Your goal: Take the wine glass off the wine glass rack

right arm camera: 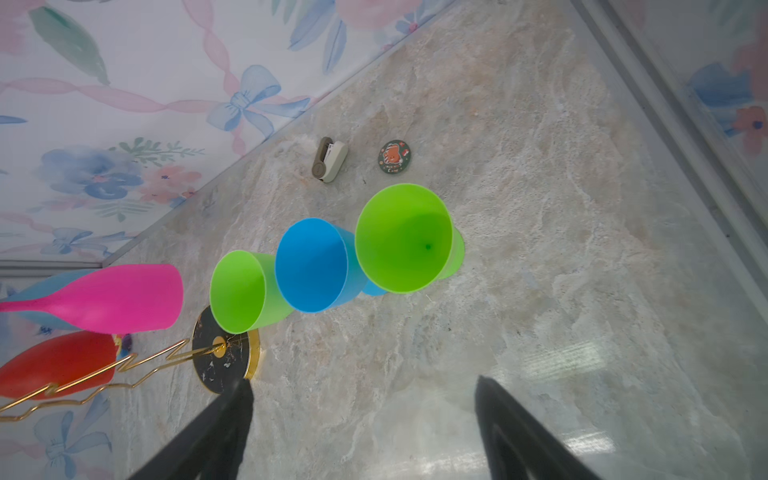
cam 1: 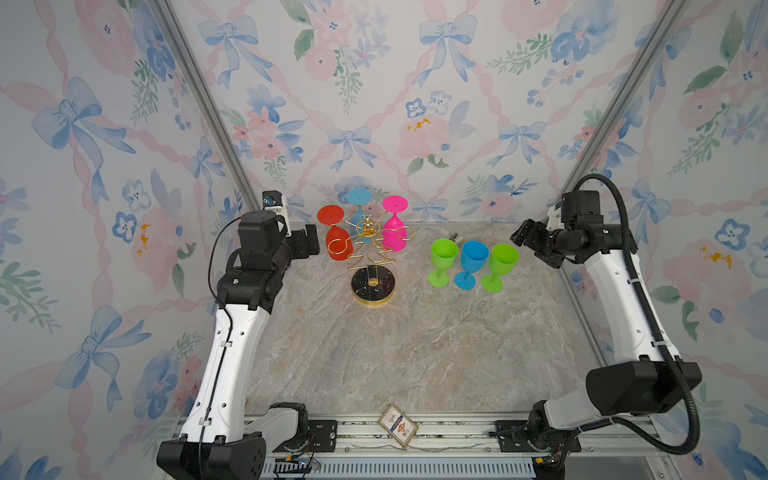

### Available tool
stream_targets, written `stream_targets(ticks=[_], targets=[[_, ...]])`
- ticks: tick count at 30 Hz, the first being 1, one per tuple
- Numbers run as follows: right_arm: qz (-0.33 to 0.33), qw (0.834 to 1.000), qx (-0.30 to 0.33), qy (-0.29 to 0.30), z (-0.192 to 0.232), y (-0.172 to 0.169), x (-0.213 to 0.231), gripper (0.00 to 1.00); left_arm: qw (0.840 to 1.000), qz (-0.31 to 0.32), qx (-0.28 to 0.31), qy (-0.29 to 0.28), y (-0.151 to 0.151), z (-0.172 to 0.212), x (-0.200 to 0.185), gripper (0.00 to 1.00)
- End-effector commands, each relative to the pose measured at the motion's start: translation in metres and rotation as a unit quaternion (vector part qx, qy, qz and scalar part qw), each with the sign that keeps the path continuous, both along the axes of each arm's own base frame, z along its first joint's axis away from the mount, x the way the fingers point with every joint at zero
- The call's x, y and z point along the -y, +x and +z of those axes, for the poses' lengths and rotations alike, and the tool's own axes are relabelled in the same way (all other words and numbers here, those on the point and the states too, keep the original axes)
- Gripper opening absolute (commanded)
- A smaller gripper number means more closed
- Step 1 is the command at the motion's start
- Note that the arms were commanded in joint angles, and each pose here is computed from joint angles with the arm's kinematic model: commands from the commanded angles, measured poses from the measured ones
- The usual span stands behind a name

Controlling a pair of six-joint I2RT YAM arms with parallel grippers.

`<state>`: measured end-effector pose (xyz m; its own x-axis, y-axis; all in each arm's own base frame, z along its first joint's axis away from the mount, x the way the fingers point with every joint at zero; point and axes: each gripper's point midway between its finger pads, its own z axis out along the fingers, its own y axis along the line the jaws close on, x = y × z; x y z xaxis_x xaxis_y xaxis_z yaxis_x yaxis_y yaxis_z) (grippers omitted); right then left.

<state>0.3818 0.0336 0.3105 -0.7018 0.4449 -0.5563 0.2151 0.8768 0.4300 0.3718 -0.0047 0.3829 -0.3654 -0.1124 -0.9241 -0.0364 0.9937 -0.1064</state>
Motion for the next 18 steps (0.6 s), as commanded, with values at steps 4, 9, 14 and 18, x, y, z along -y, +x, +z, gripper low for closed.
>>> stream_targets(ticks=[4, 9, 14, 18], targets=[[0.144, 0.981, 0.128, 0.022, 0.028, -0.015, -0.053, 0.89, 0.995, -0.044, -0.003, -0.086, 0.016, 0.008, 0.005, 0.94], [0.211, 0.965, 0.145, 0.051, 0.018, -0.035, -0.09, 0.88, 0.982, -0.059, -0.021, -0.178, 0.035, 0.0, 0.002, 0.88], [0.258, 0.952, 0.153, 0.061, 0.004, -0.055, -0.121, 0.88, 0.97, -0.076, -0.026, -0.231, 0.049, -0.007, 0.004, 0.86], [0.271, 0.949, 0.15, 0.064, -0.009, -0.064, -0.131, 0.89, 0.957, -0.103, -0.037, -0.267, 0.058, -0.014, 0.014, 0.84]])
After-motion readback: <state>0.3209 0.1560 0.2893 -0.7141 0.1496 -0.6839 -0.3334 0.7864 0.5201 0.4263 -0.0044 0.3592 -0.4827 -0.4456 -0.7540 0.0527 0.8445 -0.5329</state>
